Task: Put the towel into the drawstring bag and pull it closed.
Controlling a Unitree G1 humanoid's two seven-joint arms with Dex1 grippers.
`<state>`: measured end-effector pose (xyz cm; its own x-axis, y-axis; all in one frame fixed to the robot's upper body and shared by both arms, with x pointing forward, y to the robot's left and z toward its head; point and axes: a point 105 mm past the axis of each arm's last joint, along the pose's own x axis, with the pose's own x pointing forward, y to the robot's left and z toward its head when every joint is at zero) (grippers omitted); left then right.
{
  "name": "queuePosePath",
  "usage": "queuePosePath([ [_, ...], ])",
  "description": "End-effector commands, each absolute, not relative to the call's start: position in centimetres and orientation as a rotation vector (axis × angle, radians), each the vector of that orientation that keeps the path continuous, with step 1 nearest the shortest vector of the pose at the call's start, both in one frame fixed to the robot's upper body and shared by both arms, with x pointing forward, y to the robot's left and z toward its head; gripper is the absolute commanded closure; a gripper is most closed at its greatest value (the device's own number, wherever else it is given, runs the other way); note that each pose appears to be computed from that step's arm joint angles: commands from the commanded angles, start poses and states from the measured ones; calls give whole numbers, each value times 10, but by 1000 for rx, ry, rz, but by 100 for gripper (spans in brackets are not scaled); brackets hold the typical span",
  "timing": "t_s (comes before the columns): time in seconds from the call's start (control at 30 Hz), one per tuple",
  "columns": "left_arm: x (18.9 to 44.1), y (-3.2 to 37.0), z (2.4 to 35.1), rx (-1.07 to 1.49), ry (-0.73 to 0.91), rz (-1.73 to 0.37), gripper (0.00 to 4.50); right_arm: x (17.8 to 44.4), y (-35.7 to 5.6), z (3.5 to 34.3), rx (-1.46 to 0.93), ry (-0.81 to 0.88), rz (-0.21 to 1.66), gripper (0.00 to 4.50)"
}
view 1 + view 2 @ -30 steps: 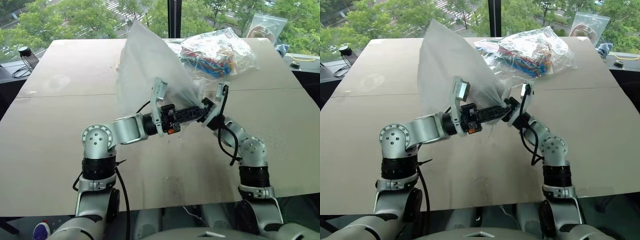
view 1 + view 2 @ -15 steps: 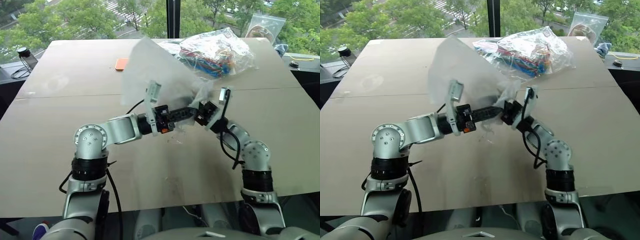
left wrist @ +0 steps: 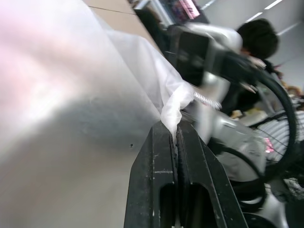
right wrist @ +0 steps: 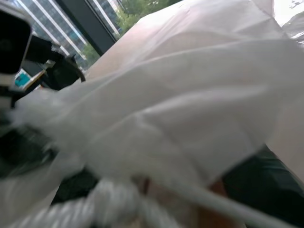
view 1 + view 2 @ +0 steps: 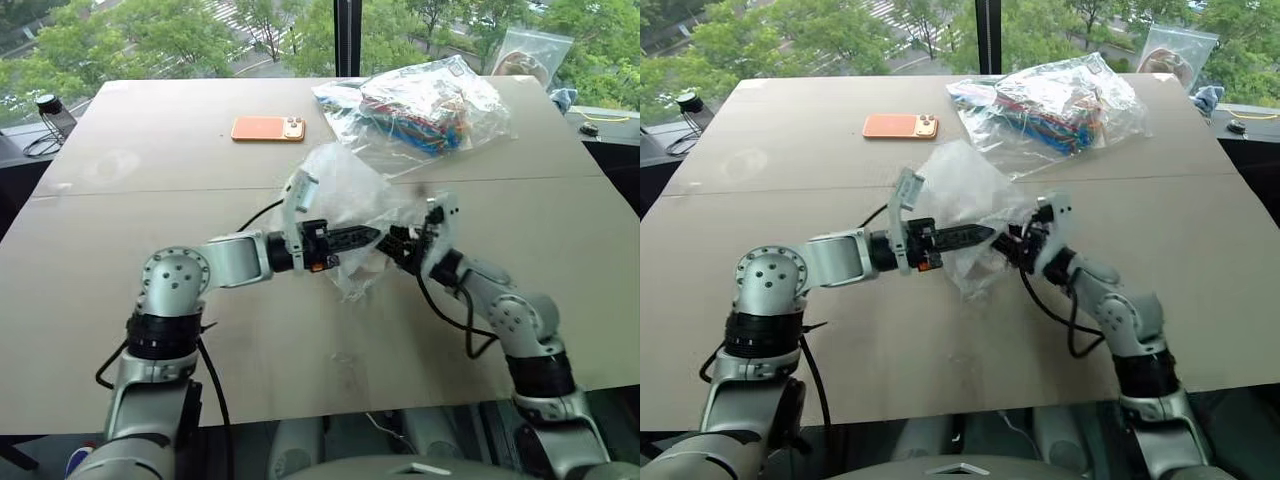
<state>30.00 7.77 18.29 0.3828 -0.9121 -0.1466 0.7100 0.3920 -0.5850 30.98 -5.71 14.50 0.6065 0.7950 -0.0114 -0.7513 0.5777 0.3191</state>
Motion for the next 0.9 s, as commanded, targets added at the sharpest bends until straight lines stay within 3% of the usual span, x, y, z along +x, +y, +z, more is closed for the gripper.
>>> queuePosePath([
  [0.03,312,96,198,-414,426,-1063,450,292,-68,156,68,120,946,4],
  [0.27,323,100,206,-330,396,-1087,450,260,-75,168,-37,55,1018,4],
  [0.43,317,76,219,-281,338,-1170,450,271,-62,165,-68,49,967,4],
  [0.67,308,30,232,-269,290,-1256,450,291,-33,166,-185,-21,1065,4],
  [0.8,324,15,225,-258,282,-1172,450,281,-32,181,-89,-85,1203,4],
  [0.9,340,25,220,-250,281,-1079,450,270,-41,201,-54,-159,1208,4],
])
